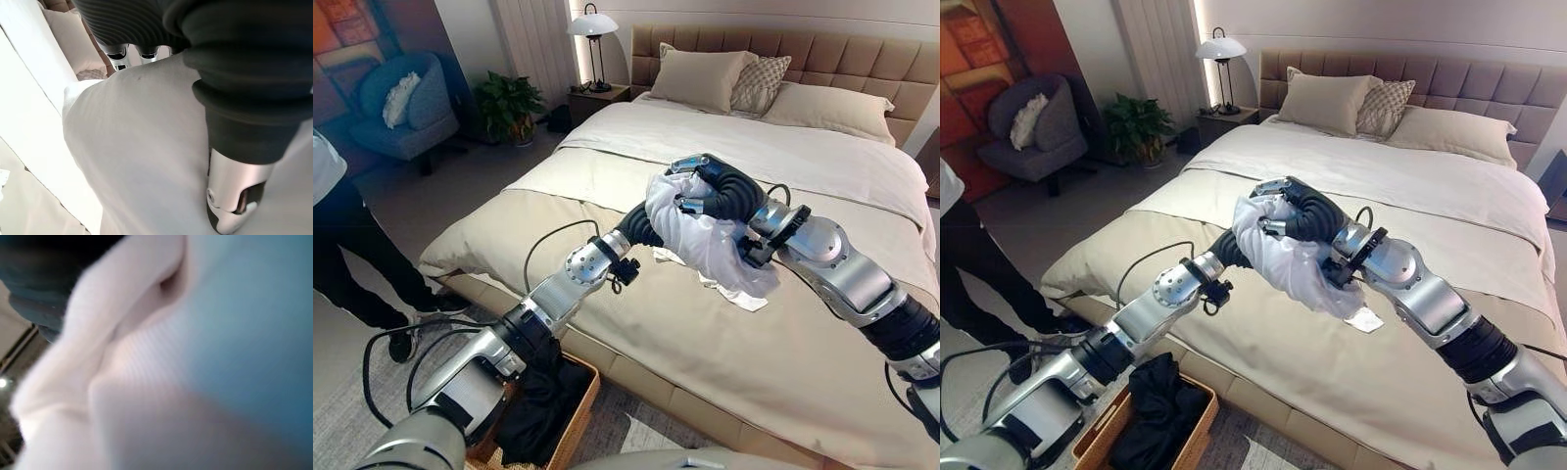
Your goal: Pick up clothes into the bucket
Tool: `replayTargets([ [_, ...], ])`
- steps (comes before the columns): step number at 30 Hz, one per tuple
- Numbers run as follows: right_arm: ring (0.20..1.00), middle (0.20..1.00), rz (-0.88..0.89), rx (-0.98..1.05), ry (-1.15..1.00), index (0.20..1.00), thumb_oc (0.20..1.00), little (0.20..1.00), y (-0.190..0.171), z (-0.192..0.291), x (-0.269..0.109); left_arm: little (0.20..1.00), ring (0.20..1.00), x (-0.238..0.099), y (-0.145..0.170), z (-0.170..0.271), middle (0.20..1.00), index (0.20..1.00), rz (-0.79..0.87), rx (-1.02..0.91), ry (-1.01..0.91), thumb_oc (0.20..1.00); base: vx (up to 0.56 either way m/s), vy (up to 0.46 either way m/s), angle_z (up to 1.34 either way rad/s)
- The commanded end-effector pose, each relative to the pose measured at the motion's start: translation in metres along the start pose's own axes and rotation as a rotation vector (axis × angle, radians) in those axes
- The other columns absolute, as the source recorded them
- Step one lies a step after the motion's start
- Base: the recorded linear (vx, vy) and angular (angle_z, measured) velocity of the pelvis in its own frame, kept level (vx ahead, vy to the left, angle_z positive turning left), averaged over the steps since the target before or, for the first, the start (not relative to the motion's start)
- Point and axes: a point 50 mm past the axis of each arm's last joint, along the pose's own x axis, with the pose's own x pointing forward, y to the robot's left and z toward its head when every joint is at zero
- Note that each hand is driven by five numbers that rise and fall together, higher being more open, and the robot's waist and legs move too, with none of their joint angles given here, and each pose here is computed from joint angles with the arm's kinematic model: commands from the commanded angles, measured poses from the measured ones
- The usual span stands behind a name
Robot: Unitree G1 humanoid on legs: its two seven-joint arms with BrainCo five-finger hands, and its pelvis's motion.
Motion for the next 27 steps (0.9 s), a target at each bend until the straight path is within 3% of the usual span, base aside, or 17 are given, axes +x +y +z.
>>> replayTargets([
  [1, 0.2, 0.2, 0.06, 0.129, -0.299, 0.2, 0.2, 0.2, 0.017, 0.049, 0.017, 0.89, 0.89, 0.035, -0.025, 0.026, 0.89, 0.89, -0.092, -0.149, -0.099, 0.89, 0.0, 0.0, 0.0],
  [2, 0.2, 0.2, 0.061, 0.142, -0.3, 0.2, 0.2, 0.2, 0.017, 0.049, 0.017, 0.548, 0.548, 0.033, -0.03, 0.02, 0.548, 0.548, -0.103, -0.267, -0.079, 0.548, 0.0, 0.0, 0.0],
  [4, 0.2, 0.2, 0.055, 0.157, -0.294, 0.2, 0.2, 0.2, 0.018, 0.046, 0.017, 0.2, 0.2, 0.029, -0.034, 0.015, 0.2, 0.2, -0.121, -0.352, -0.055, 0.2, 0.0, 0.0, 0.0],
  [15, 0.2, 0.2, -0.159, 0.14, -0.23, 0.2, 0.2, 0.2, -0.007, 0.025, -0.005, 0.2, 0.2, -0.007, -0.026, -0.02, 0.2, 0.2, -0.043, -0.665, 0.023, 0.2, 0.0, 0.0, 0.0],
  [16, 0.294, 0.294, -0.206, 0.139, -0.213, 0.294, 0.294, 0.294, -0.012, 0.02, -0.01, 0.2, 0.2, -0.011, -0.024, -0.02, 0.2, 0.2, -0.032, -0.687, 0.016, 0.2, 0.0, 0.0, 0.0],
  [18, 0.391, 0.391, -0.28, 0.145, -0.186, 0.391, 0.391, 0.391, -0.017, 0.011, -0.018, 0.2, 0.2, -0.018, -0.022, -0.024, 0.2, 0.2, 0.001, -0.736, 0.014, 0.2, 0.0, 0.0, 0.0],
  [20, 0.542, 0.542, -0.362, 0.142, -0.157, 0.542, 0.542, 0.542, -0.024, 0.003, -0.029, 0.2, 0.2, -0.026, -0.017, -0.029, 0.2, 0.2, 0.05, -0.785, 0.011, 0.2, 0.0, 0.0, 0.0],
  [23, 1.0, 1.0, -0.471, 0.155, -0.107, 1.0, 1.0, 1.0, -0.031, -0.011, -0.045, 0.2, 0.2, -0.039, -0.012, -0.038, 0.2, 0.2, 0.134, -0.859, 0.007, 0.2, 0.0, 0.0, 0.0],
  [27, 1.0, 1.0, -0.604, 0.205, -0.051, 1.0, 1.0, 1.0, -0.035, -0.029, -0.067, 0.2, 0.2, -0.057, -0.004, -0.045, 0.2, 0.2, 0.243, -0.937, -0.016, 0.2, 0.0, 0.0, 0.0],
])
